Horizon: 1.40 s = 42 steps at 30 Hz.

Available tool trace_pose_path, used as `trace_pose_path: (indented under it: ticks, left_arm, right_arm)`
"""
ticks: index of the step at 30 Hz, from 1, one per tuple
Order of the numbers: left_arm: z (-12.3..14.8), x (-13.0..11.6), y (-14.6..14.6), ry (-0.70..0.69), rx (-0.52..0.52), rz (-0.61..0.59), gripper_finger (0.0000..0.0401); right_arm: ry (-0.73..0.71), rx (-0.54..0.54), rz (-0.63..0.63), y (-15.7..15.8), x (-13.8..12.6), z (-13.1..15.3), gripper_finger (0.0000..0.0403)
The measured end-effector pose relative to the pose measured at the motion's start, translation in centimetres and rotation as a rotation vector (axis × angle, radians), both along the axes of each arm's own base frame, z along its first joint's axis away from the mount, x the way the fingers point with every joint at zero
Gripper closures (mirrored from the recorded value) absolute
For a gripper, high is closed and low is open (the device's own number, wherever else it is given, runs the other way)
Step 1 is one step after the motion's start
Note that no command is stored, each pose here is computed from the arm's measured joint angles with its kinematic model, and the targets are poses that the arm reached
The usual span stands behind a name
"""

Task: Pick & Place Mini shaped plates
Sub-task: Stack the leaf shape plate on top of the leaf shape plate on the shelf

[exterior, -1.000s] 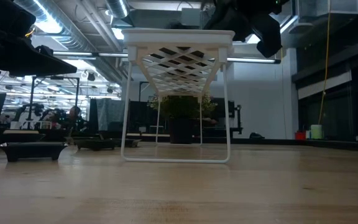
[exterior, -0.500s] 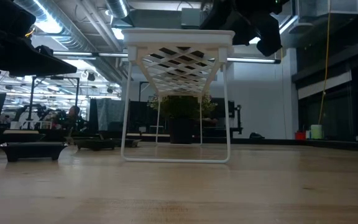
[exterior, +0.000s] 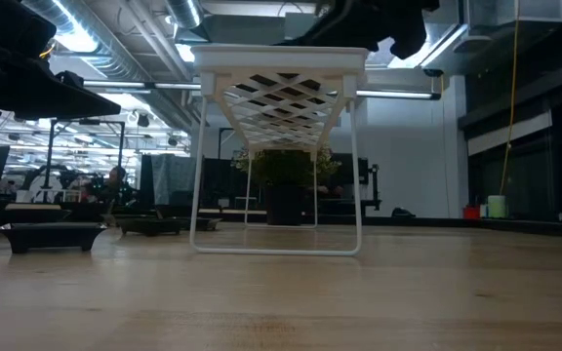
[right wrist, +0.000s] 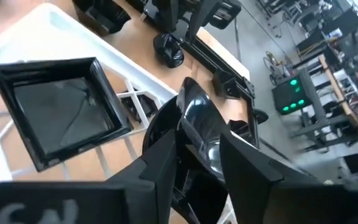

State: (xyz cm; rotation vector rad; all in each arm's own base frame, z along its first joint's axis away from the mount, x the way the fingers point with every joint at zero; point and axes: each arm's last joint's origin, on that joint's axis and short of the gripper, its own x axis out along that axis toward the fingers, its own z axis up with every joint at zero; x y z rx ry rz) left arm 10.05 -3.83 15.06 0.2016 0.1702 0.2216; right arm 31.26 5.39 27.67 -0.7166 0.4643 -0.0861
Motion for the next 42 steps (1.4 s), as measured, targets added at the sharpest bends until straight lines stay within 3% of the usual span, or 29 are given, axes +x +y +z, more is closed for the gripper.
trace_pose_path:
  ticks: [9, 23, 29, 37, 42]
  left_arm:
    - [0.0, 0.0, 0.0, 0.0, 0.0, 0.0, 0.0258]
    - [0.0, 0.0, 0.0, 0.0, 0.0, 0.0, 0.0258]
    - [0.0, 0.0, 0.0, 0.0, 0.0, 0.0, 0.0258]
    - [0.0, 0.0, 0.0, 0.0, 0.0, 0.0, 0.0258]
    - [0.0, 0.0, 0.0, 0.0, 0.0, 0.0, 0.0258]
  right_arm:
    - [-0.082, 0.163, 0.062, 0.4, 0.4, 0.4, 0.031]
    - [-0.169, 0.181, 0.066, 0.7, 2.0, -0.2, 0.0342]
    - [-0.243, 0.237, 0.054, 0.8, 3.0, -0.6, 0.0351]
    - [-0.32, 0.252, 0.051, 0.9, 3.9, -0.9, 0.0352]
    - [-0.325, 0.132, 0.006, 1.1, 3.4, -0.2, 0.0352]
